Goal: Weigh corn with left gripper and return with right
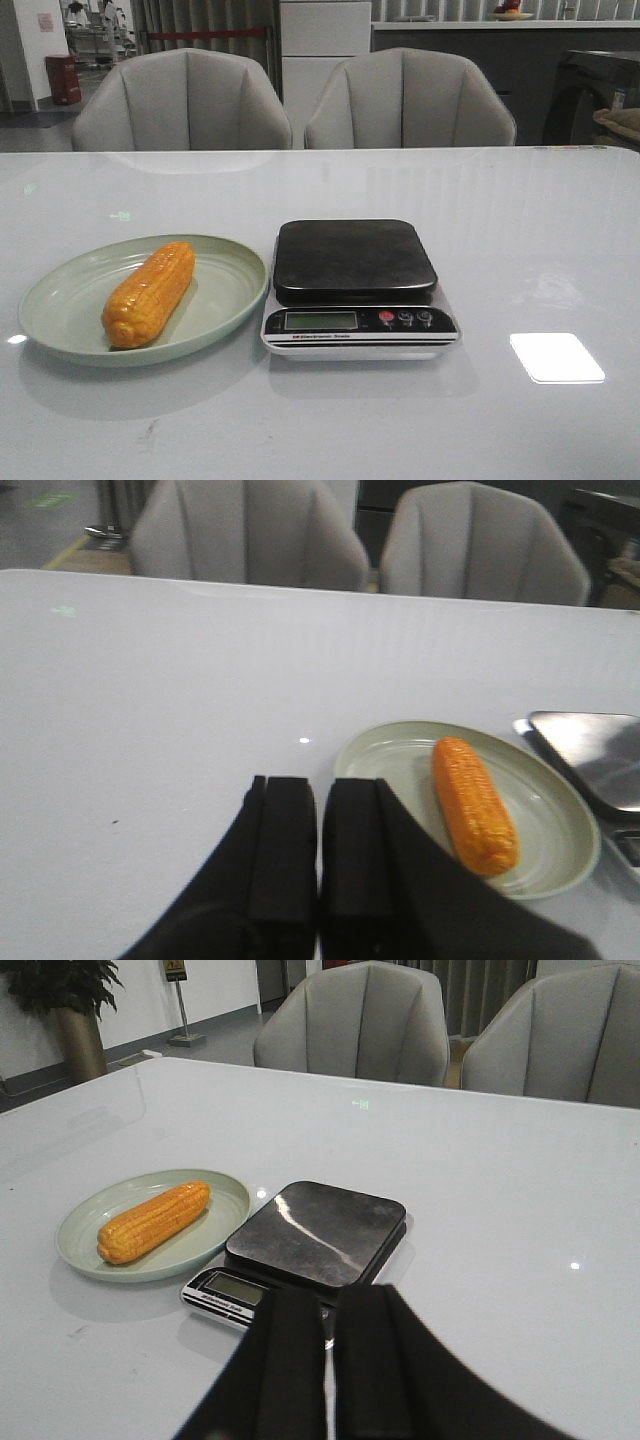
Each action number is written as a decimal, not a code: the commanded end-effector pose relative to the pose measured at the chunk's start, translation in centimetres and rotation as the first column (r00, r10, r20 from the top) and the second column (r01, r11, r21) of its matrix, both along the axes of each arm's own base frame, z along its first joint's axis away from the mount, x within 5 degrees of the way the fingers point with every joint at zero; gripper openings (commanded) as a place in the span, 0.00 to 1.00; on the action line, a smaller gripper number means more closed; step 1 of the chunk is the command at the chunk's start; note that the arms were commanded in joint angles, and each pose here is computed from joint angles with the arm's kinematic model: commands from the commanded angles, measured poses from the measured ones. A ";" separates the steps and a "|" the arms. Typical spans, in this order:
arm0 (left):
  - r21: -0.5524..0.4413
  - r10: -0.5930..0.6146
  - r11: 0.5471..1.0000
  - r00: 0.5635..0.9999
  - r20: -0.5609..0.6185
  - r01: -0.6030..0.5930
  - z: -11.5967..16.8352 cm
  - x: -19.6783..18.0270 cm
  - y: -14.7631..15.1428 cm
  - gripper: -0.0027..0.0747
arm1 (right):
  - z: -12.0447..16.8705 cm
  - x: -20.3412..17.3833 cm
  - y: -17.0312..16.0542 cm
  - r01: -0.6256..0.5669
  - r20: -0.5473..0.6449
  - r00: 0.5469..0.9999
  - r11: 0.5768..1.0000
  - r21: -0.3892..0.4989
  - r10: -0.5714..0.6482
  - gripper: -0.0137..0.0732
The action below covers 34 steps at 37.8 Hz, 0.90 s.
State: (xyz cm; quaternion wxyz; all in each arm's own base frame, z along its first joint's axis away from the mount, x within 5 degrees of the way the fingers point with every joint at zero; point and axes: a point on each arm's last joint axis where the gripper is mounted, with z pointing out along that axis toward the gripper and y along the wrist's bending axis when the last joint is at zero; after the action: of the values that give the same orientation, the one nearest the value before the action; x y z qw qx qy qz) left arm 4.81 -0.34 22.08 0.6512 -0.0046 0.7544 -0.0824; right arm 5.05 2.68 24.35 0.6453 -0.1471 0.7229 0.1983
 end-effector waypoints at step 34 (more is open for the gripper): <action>0.018 0.142 0.989 0.983 0.117 -0.145 -2.8 0.8 0.5 0.18 | 1.4 0.0 0.0 0.003 0.088 0.996 1.000 0.026 -0.005 0.38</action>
State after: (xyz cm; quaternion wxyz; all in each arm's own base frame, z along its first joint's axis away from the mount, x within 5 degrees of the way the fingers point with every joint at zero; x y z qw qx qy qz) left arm 5.58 0.24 19.46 0.6725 -0.0475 0.7383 -0.0203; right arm 5.05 2.68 24.33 0.6448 -0.1471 0.7235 0.1981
